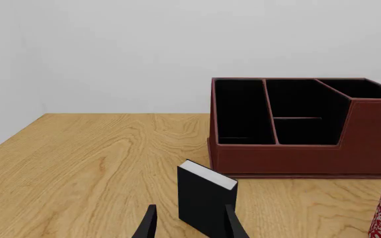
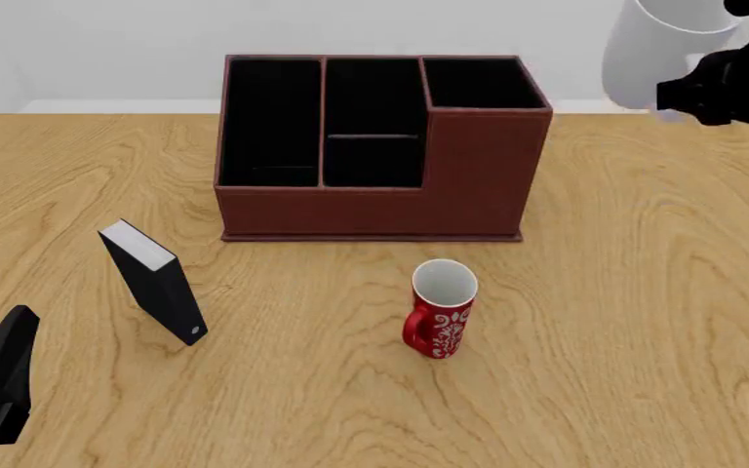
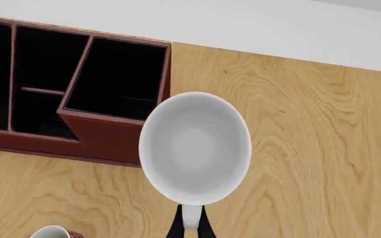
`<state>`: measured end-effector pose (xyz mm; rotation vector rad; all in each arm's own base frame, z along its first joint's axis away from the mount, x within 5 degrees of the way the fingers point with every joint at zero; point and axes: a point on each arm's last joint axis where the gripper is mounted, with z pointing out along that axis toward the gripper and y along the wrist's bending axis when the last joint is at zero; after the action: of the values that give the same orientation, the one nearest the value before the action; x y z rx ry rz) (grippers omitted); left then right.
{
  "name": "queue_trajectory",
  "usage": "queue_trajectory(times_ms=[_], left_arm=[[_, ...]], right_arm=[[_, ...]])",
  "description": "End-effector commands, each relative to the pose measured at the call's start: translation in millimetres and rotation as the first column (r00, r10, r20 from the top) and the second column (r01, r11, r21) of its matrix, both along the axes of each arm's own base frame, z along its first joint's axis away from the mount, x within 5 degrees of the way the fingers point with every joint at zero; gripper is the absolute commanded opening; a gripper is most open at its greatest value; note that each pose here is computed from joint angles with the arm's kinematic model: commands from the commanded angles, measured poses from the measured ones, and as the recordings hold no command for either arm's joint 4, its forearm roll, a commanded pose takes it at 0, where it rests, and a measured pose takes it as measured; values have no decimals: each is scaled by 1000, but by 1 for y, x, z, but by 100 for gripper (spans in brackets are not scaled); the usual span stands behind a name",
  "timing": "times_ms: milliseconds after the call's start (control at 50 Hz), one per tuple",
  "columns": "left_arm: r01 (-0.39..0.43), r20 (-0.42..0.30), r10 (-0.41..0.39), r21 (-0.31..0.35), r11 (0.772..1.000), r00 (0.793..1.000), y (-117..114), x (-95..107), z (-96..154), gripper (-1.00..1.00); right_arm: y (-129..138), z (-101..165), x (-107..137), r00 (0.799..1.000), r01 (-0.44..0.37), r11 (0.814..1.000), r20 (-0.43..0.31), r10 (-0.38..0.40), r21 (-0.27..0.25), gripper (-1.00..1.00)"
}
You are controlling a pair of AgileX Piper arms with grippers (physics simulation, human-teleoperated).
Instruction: Pick up the white mug and place it to the right of the caddy.
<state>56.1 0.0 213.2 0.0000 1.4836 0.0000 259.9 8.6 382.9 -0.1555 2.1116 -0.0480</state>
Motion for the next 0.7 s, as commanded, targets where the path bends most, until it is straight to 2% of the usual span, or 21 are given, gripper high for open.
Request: queue_trajectory(times_ms=[20,200,700], left_arm=[[0,0,0,0,1000,1000,0,0,0,100],[0,0,0,0,1000,1000,0,0,0,100],[0,0,0,0,1000,1000,0,0,0,100]], right_arm=[[-4,8,20,1000,24,1000,-3,-24,11,-100],[-6,11,35,999,35,999,-18,-34,13,-100],[-9,-10,71,995,54,998,-80,-52,24,-100]])
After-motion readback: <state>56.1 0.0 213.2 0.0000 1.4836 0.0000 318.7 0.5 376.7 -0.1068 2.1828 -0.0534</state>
